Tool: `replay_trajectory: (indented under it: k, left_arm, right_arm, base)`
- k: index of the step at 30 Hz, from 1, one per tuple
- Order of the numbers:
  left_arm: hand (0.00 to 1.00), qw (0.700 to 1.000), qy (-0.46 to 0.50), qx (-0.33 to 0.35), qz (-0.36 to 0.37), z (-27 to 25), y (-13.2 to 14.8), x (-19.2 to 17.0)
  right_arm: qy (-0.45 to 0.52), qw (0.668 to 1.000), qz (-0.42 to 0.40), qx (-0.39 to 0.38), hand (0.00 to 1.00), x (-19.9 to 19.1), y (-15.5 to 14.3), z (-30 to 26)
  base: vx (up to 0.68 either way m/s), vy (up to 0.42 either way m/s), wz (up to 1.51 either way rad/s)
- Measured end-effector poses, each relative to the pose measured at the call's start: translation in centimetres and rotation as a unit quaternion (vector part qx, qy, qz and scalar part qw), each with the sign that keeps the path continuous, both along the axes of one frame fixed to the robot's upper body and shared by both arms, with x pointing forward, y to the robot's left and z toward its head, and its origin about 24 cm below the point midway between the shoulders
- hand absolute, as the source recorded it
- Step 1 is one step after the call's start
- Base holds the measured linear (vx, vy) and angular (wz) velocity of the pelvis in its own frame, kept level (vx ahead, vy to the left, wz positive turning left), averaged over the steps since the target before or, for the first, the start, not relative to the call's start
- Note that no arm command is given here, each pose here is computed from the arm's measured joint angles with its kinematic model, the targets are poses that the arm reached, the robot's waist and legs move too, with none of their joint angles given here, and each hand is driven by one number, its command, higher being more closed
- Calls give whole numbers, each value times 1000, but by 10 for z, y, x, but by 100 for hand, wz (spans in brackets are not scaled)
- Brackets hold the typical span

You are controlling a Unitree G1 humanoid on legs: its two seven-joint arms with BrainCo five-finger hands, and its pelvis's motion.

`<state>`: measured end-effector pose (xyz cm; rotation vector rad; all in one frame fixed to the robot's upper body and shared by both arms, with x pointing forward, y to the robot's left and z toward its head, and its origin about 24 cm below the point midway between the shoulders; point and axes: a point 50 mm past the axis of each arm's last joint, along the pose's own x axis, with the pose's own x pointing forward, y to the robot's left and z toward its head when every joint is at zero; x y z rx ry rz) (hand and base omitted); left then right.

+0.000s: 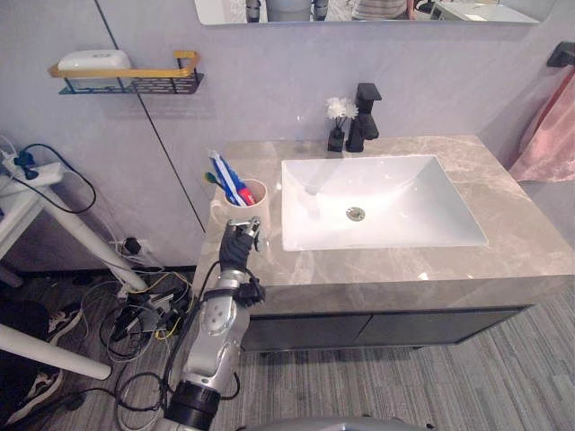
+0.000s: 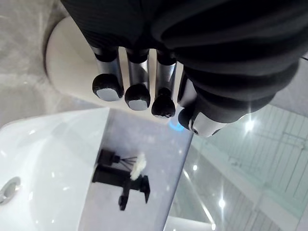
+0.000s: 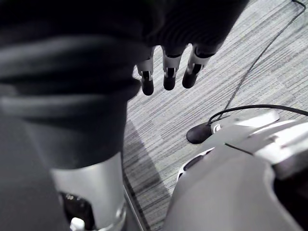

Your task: Organize washtable

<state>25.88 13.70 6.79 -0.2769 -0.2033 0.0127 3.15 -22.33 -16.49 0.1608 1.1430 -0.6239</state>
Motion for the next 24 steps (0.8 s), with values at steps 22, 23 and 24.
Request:
replay_trajectory:
  k: [22, 23, 24]
  left_arm:
    - [100, 995, 11, -6, 102, 4, 30, 23]
    - [100, 995, 13, -6, 103, 4, 30, 24]
    - [100, 994, 15, -6, 104, 3, 30, 25]
  right_arm:
    - [-5, 1000, -1, -1, 0, 2, 1, 1]
    - [-5, 1000, -1, -1, 0, 2, 1, 1]
    - [-5, 1000, -1, -1, 0, 2, 1, 1]
  base:
    - [1, 4, -4]
    - [0, 0, 0]
    - [0, 0, 0]
